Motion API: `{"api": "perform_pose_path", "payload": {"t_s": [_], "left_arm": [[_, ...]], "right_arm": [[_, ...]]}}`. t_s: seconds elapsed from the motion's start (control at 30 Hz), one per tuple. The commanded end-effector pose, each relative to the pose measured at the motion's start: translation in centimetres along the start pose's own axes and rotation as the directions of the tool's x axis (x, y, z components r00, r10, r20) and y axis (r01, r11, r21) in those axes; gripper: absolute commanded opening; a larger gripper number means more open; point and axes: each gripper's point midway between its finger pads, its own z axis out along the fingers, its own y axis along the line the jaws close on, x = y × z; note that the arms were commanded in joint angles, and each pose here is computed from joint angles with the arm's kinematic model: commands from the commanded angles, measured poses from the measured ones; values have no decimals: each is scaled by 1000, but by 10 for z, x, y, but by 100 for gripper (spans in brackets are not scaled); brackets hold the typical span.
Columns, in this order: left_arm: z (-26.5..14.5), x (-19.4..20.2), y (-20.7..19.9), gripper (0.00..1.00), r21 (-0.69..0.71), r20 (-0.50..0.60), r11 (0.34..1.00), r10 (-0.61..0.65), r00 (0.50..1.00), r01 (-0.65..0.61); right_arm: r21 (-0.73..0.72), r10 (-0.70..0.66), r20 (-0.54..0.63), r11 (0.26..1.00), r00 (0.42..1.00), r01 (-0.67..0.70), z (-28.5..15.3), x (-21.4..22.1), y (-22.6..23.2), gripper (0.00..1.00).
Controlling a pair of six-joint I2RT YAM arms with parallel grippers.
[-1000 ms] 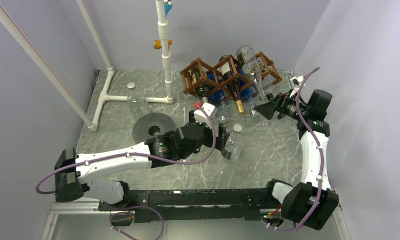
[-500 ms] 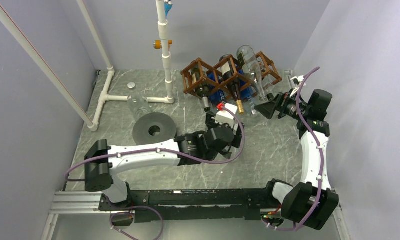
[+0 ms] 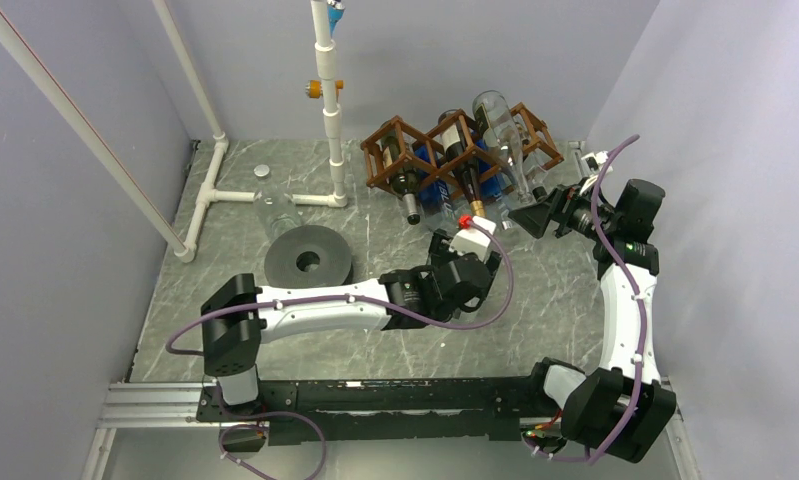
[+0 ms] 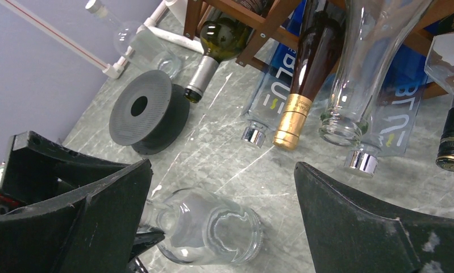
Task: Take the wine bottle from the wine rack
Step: Pick up the wine bottle from the center of the board.
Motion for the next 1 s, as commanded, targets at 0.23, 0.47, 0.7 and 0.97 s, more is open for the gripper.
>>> {"api": "perform_pose_path", "payload": {"t_s": [0.23, 0.47, 0.7, 0.97], "left_arm": [[15, -8, -16, 72, 26, 27, 999, -39, 999, 38], [20, -3, -16, 54, 14, 24, 1000, -25, 999, 25], [10, -15, -12, 7, 42, 50, 999, -15, 999, 12], [-26, -53, 18, 0, 60, 133, 998, -23, 991, 15]], "right_arm": [[10, -64, 33, 998, 997, 63, -3, -10, 3, 99], [13, -65, 32, 998, 997, 65, -3, -10, 2, 99], [21, -70, 31, 997, 997, 69, -3, -10, 1, 99], [26, -71, 31, 997, 997, 70, -3, -10, 0, 99]]}}
